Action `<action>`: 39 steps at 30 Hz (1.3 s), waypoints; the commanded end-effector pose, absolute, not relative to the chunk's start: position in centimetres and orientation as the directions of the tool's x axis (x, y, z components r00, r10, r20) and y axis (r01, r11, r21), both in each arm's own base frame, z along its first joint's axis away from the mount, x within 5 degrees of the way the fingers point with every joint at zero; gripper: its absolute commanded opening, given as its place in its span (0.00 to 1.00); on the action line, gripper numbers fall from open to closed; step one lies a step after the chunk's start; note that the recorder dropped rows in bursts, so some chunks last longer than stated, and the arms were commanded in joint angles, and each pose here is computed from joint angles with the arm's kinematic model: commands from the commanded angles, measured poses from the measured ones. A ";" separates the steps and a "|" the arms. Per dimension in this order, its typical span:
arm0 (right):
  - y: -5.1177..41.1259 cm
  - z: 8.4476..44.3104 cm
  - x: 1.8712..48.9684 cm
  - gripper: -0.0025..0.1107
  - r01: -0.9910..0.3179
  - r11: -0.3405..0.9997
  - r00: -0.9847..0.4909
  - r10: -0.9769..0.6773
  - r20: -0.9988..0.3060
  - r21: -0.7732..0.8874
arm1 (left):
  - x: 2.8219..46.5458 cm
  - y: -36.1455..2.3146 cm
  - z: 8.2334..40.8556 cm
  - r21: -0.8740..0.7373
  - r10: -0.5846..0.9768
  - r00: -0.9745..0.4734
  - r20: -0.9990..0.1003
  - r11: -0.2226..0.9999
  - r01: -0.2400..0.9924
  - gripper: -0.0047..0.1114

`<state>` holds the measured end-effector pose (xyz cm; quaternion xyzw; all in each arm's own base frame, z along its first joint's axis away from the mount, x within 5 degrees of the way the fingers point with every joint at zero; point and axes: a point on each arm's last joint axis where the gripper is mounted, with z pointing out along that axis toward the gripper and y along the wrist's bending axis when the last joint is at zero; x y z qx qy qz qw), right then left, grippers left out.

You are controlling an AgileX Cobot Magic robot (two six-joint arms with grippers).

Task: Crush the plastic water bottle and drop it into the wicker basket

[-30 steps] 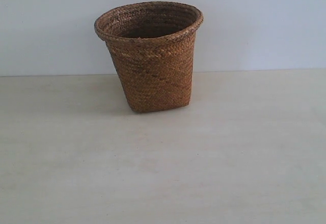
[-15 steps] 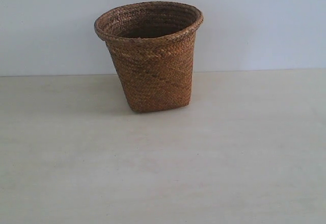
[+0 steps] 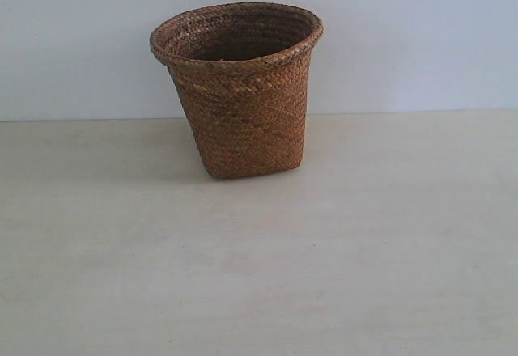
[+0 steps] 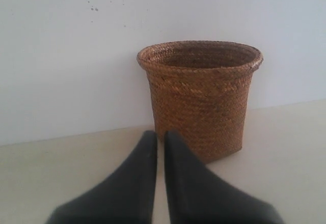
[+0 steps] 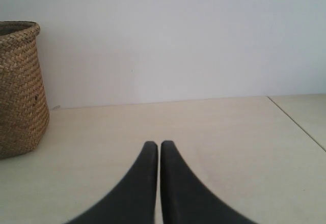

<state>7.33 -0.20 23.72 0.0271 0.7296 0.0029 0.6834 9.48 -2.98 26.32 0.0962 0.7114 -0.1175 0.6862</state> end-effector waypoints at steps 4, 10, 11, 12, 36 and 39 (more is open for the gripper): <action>-0.2 23.7 7.3 0.02 0.036 0.998 -0.068 0.048 -0.997 0.045 | 7.4 -2.2 25.2 0.005 0.029 -0.078 -0.997 0.959 0.285 0.08; -0.2 23.7 7.3 0.02 0.036 0.998 -0.068 0.048 -0.997 0.045 | 6.6 -1.4 22.8 -0.018 -0.003 -0.075 -0.997 0.979 0.202 0.08; -0.2 23.7 7.3 0.02 0.036 0.998 -0.068 0.048 -0.997 0.045 | 6.6 -1.3 22.3 -0.032 -0.018 -0.081 -0.997 0.982 0.186 0.08; -0.2 23.7 7.3 0.02 0.036 0.998 -0.068 0.048 -0.997 0.045 | 6.6 -1.2 21.8 -0.041 -0.027 -0.087 -0.996 0.984 0.173 0.08; -0.2 23.7 7.3 0.02 0.036 0.998 -0.068 0.048 -0.997 0.045 | 5.5 0.1 18.8 -0.083 -0.087 -0.186 -0.979 0.996 -0.028 0.08; -0.2 23.7 7.3 0.02 0.036 0.998 -0.068 0.048 -0.997 0.045 | 5.5 0.1 18.8 -0.076 -0.080 -0.191 -0.978 0.997 -0.027 0.08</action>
